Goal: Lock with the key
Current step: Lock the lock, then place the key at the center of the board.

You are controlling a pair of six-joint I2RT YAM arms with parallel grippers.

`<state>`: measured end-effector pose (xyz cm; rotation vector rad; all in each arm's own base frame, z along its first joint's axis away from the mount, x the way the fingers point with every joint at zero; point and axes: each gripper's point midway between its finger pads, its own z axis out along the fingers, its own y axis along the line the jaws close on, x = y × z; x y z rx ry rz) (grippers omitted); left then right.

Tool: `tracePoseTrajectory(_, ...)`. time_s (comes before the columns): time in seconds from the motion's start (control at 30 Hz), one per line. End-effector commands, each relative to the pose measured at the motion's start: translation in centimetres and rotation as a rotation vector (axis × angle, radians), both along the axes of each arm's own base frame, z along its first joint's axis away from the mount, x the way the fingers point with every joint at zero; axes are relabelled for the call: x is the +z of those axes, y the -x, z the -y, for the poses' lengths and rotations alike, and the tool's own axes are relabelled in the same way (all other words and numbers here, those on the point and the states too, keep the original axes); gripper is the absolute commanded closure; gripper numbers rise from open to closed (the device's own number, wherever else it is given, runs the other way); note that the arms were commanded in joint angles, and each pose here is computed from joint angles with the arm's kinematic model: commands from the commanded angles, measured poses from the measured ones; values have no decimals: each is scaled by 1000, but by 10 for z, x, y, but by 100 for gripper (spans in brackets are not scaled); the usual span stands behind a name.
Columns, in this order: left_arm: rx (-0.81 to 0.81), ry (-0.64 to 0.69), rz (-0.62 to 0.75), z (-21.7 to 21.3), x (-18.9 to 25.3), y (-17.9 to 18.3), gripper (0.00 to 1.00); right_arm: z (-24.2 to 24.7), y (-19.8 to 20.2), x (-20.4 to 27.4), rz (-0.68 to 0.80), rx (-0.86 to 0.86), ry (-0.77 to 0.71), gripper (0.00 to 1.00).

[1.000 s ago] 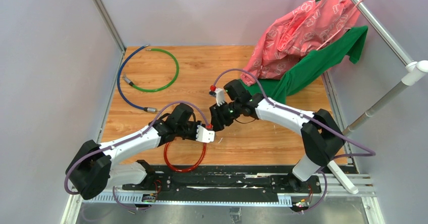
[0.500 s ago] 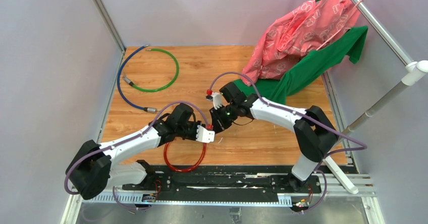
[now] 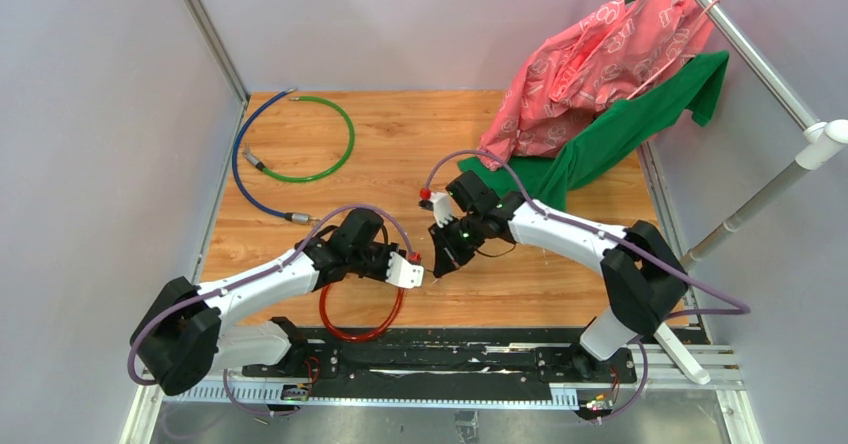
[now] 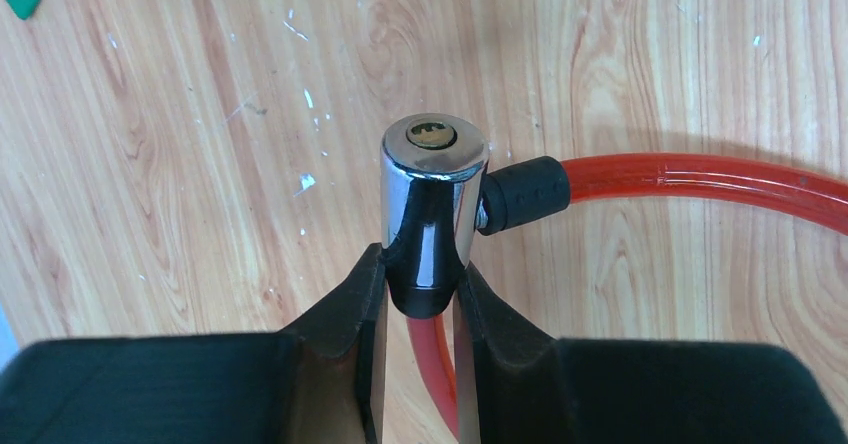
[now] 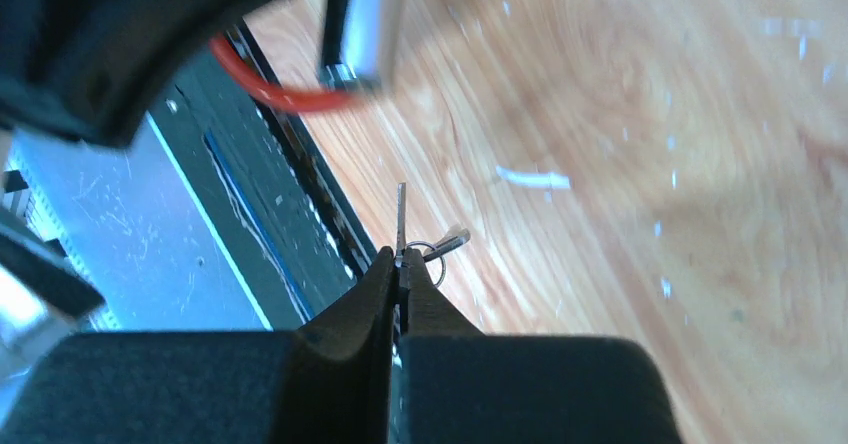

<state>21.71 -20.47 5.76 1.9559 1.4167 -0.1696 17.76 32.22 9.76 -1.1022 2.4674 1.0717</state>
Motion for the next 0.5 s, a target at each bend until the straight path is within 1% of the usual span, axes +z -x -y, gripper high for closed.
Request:
tracePoseTrajectory(0.0, -32, -102, 6, -18, -18, 5, 100, 48, 13, -12, -38, -41, 117, 100)
tracePoseTrajectory(0.1, -24, -92, 15, -17, -17, 3, 100, 61, 8, -7, -30, -76, 106, 100)
tracePoseTrajectory(0.2, -21, -72, 16, -13, -12, 1, 100, 62, 1, 3, 15, -84, 101, 100)
tracePoseTrajectory(0.27, -18, -66, 16, -11, -10, 0, 100, 62, -12, 11, 69, -110, 108, 100)
tracePoseTrajectory(0.37, -3, -40, 16, -6, -7, -3, 100, 63, -55, 21, 228, -215, 148, 100)
tracePoseTrajectory(0.4, 2, -26, 13, -4, -6, -4, 100, 64, -82, 26, 310, -286, 166, 100)
tracePoseTrajectory(0.47, 3, -19, 12, -2, -4, -4, 100, 68, -121, 27, 407, -372, 211, 100)
